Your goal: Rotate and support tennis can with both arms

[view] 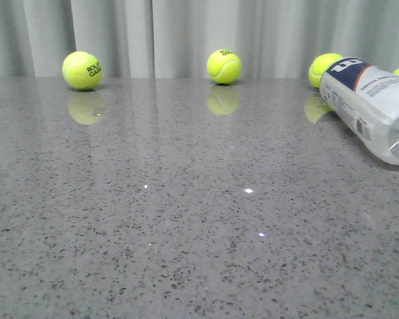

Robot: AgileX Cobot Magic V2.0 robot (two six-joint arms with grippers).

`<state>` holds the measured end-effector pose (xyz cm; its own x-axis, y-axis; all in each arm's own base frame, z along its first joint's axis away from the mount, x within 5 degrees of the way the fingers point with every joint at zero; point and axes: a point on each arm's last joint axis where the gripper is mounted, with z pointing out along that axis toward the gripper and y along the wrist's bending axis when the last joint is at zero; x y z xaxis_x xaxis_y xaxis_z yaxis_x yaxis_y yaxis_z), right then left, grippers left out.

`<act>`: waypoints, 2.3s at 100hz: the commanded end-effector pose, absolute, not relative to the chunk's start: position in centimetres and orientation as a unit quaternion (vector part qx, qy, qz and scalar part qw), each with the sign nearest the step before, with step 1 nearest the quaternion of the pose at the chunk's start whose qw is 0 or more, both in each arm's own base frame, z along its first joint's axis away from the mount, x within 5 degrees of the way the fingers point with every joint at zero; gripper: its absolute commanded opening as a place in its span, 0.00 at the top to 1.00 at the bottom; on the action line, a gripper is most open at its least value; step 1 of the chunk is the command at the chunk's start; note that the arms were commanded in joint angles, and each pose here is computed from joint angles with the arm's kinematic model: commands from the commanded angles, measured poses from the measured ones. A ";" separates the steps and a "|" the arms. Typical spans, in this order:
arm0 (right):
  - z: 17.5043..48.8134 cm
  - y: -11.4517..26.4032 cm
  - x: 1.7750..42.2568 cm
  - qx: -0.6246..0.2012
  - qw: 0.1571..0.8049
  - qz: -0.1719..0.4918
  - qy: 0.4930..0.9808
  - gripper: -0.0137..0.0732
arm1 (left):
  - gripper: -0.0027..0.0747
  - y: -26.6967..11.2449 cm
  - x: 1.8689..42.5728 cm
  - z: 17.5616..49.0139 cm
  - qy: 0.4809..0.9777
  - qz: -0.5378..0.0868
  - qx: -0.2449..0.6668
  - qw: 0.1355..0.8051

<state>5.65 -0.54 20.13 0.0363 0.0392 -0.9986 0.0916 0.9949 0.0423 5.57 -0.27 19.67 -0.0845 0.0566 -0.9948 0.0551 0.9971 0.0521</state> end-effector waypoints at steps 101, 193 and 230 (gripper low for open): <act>24.7 -0.7 6.5 0.046 0.666 -0.022 0.744 0.91 | 0.99 -0.3 5.5 19.1 0.714 -0.008 0.034 0.700; 34.0 4.5 28.0 0.061 0.340 0.155 0.926 0.12 | 0.99 -0.3 5.5 19.1 0.714 -0.008 0.034 0.700; 27.8 5.5 34.8 0.082 0.224 0.157 0.958 0.14 | 0.99 -0.3 5.5 19.1 0.714 -0.008 0.034 0.700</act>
<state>34.15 5.31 26.44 -0.9072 0.2137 -0.3623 0.0974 0.9447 0.3132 5.57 -0.27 19.67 -0.0845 0.0566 -0.9948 0.0551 0.9971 0.0521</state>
